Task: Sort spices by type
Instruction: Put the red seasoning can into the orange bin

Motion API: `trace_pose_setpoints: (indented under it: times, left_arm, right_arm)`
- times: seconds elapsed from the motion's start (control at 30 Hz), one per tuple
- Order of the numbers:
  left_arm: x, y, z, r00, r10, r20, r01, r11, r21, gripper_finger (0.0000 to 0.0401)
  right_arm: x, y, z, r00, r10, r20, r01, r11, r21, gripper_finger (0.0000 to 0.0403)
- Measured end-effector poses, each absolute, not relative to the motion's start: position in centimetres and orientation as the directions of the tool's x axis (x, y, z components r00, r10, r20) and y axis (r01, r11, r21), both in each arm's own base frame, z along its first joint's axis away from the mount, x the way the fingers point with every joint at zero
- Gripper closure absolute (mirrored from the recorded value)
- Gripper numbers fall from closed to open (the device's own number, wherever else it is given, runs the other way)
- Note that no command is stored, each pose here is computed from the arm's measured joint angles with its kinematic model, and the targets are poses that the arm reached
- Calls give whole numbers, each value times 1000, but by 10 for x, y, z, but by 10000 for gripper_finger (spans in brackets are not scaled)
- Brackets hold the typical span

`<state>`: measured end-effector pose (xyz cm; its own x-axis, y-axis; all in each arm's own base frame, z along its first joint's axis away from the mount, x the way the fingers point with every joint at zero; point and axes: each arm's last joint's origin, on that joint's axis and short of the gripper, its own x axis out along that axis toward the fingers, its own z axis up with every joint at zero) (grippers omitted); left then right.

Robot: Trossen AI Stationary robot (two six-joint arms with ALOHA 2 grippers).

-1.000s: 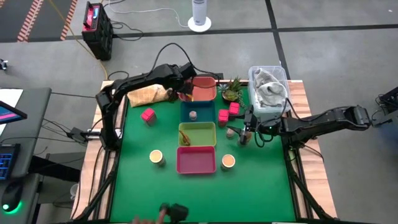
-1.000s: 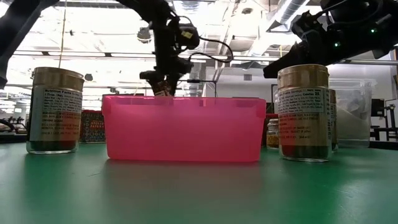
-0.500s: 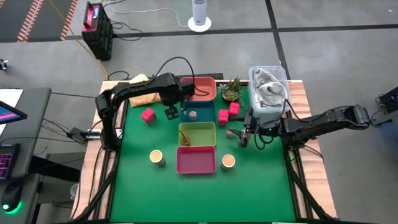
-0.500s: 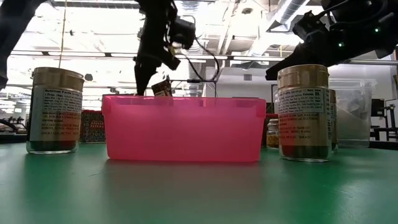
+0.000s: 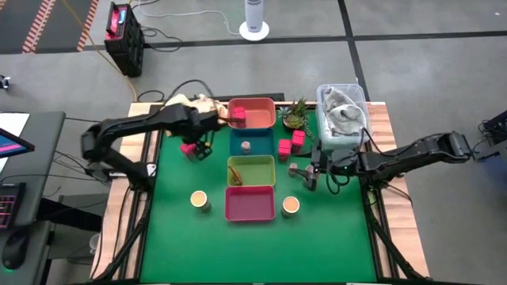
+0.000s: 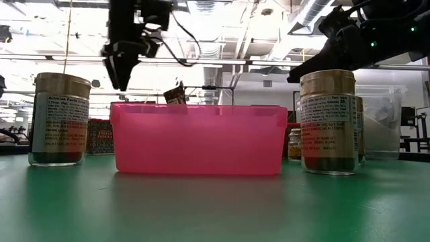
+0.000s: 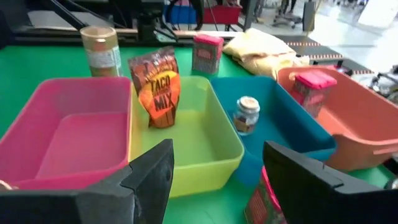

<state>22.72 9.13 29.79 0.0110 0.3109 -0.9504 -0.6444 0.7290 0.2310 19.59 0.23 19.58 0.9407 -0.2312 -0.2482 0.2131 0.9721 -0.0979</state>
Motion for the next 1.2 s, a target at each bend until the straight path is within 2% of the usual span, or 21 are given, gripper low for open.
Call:
trace_pose_setpoints:
  times: [0.2, 0.5, 0.97, 1.2]
  left_arm:
    - [197, 85, 284, 114, 334, -936, -733, 664, 148, 110]
    - [190, 98, 256, 115, 353, -928, -748, 646, 152, 61]
    - [200, 117, 223, -44, 282, -958, -705, 671, 230, 50]
    - [208, 121, 211, -43, 219, -975, -700, 689, 186, 64]
  right_arm:
    - [197, 2, 201, 953, -234, -192, 214, 969, -120, 127]
    - [199, -7, 205, 974, -167, -155, 138, 974, -181, 127]
    - [197, -33, 207, 978, -157, -136, 133, 976, -172, 127]
    - [197, -30, 207, 981, -140, -137, 119, 981, -153, 127]
